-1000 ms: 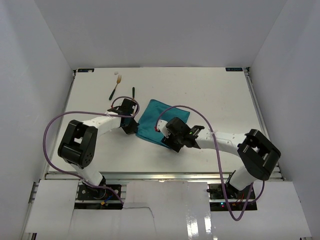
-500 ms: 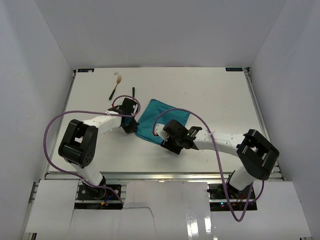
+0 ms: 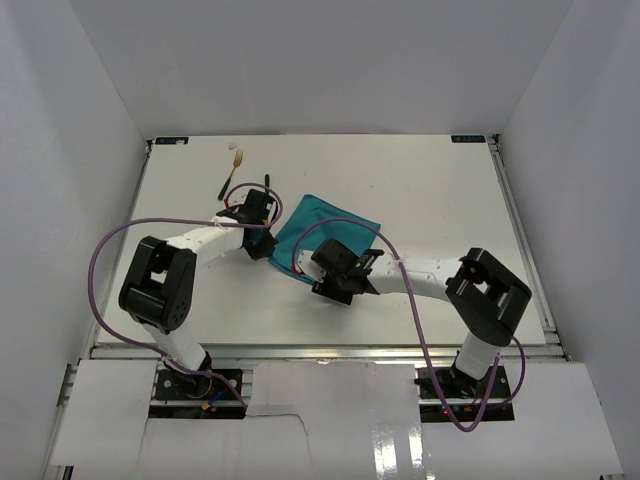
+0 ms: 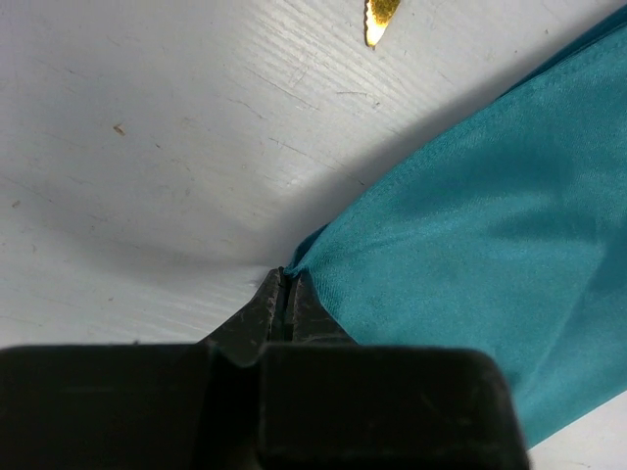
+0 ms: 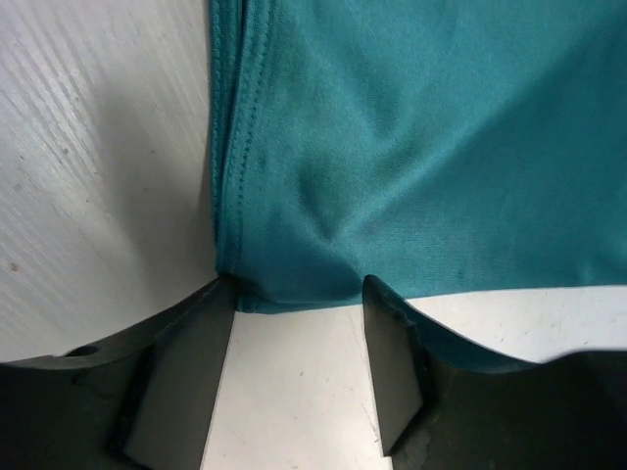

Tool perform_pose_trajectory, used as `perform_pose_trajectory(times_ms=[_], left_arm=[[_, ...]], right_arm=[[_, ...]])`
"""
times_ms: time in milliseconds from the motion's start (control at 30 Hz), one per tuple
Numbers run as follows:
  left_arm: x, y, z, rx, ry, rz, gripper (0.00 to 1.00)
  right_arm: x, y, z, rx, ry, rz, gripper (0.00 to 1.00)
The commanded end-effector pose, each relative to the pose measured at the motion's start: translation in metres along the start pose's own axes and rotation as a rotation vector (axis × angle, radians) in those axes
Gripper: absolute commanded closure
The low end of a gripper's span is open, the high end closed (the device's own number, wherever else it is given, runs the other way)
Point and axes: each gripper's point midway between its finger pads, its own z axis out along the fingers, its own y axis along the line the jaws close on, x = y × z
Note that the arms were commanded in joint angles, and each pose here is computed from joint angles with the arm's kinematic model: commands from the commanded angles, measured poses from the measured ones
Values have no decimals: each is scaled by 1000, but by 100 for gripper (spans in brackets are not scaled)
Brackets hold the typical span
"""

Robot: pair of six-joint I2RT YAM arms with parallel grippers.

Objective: Fold the napkin into a case and place the utensils inside
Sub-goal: Fold the napkin at the center of the board.

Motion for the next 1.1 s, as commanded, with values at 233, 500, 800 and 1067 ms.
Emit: perform_pose_trajectory(times_ms=[233, 500, 800, 1067], left_arm=[[-16, -4, -5, -9, -55, 2, 100], [-27, 0, -17, -32, -94, -27, 100], [-36, 6, -45, -16, -155, -72, 100], [-50, 1, -51, -41, -184, -85, 100]], right_arm=[[0, 9, 6, -41, 26, -30, 88], [-26, 26, -15, -145, -147, 10, 92], [-58, 53, -49, -330, -357, 56, 92], [-69, 57, -62, -504, -455, 213, 92]])
